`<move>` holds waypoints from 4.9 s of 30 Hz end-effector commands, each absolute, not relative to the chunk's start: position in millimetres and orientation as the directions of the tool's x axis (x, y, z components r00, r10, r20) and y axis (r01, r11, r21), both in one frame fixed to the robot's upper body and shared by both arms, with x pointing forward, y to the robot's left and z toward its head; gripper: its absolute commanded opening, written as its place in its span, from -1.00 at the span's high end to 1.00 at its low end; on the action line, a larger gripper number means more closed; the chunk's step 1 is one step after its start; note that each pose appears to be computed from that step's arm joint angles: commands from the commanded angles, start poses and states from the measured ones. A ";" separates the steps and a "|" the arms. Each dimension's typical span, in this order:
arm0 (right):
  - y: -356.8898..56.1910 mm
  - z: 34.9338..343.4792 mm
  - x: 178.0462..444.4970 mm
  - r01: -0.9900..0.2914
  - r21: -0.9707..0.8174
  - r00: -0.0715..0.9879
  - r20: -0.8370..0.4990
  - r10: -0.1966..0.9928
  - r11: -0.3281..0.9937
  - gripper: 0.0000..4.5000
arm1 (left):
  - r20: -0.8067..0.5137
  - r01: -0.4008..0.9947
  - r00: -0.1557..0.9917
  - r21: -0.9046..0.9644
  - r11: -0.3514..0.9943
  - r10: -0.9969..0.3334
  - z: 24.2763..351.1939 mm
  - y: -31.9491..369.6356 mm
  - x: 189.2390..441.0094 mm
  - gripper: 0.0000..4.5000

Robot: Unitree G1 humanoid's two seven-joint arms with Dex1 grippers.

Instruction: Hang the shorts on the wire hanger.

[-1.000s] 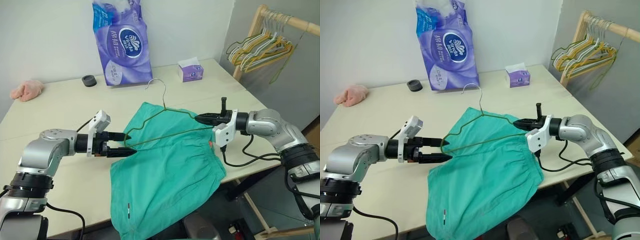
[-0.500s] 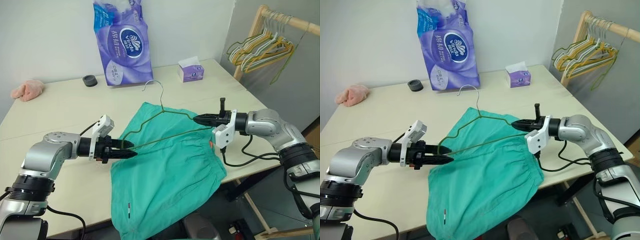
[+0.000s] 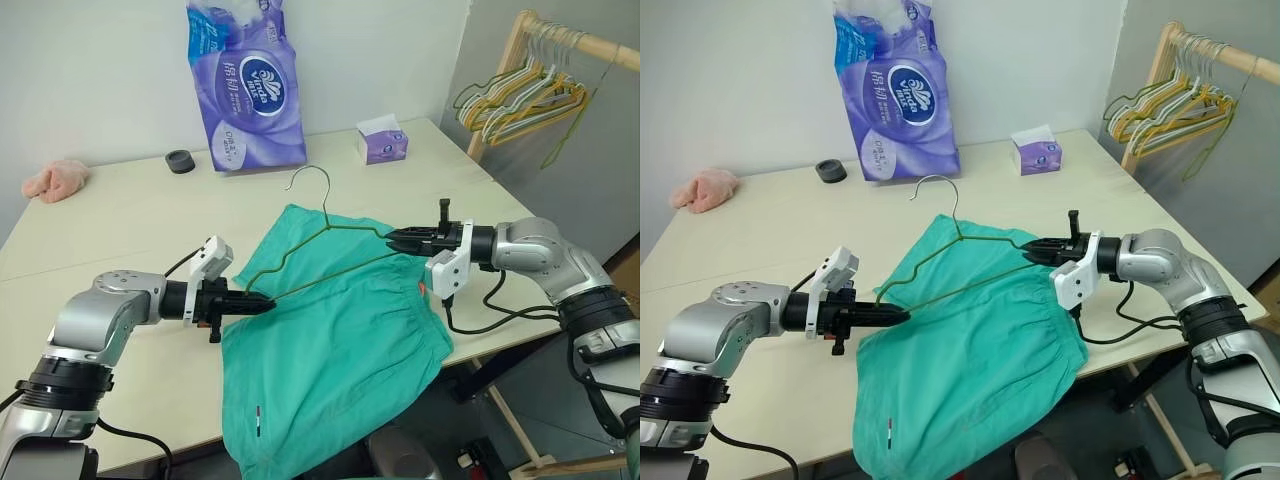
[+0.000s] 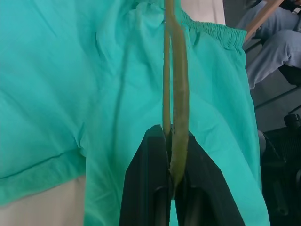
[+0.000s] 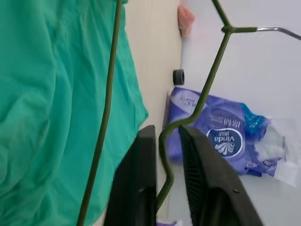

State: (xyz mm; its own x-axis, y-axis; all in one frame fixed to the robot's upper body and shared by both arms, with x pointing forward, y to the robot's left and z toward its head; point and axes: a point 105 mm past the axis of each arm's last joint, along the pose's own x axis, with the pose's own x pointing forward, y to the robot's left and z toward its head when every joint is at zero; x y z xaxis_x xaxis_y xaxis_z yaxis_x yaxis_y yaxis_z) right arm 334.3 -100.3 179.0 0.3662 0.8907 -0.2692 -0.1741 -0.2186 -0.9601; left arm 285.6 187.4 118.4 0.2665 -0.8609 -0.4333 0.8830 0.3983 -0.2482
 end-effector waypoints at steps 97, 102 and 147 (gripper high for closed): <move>-281.0 82.8 197.2 -0.456 0.324 0.397 -0.760 0.515 0.829 1.00 | -0.387 0.952 0.260 0.256 0.168 -0.885 152.7 147.7 292.5 -0.99; -273.9 81.4 203.3 -0.452 0.366 0.380 -0.746 0.547 0.813 1.00 | -0.391 0.949 0.269 0.263 0.173 -0.880 152.0 149.8 292.9 -0.99; -189.0 120.8 293.7 -0.584 0.457 0.338 -0.615 0.713 0.671 1.00 | -0.275 0.825 0.540 0.360 0.436 -0.795 164.8 177.9 319.0 -0.99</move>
State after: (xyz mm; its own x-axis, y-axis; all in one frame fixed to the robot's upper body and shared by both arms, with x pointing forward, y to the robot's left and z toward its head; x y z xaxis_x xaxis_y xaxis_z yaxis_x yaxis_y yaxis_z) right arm 287.0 -195.6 99.4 0.3111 0.6898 -0.6538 -0.4980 0.7042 0.5060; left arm 311.4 172.6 147.9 0.4825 -0.8079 -0.3385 0.8668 0.3846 0.3175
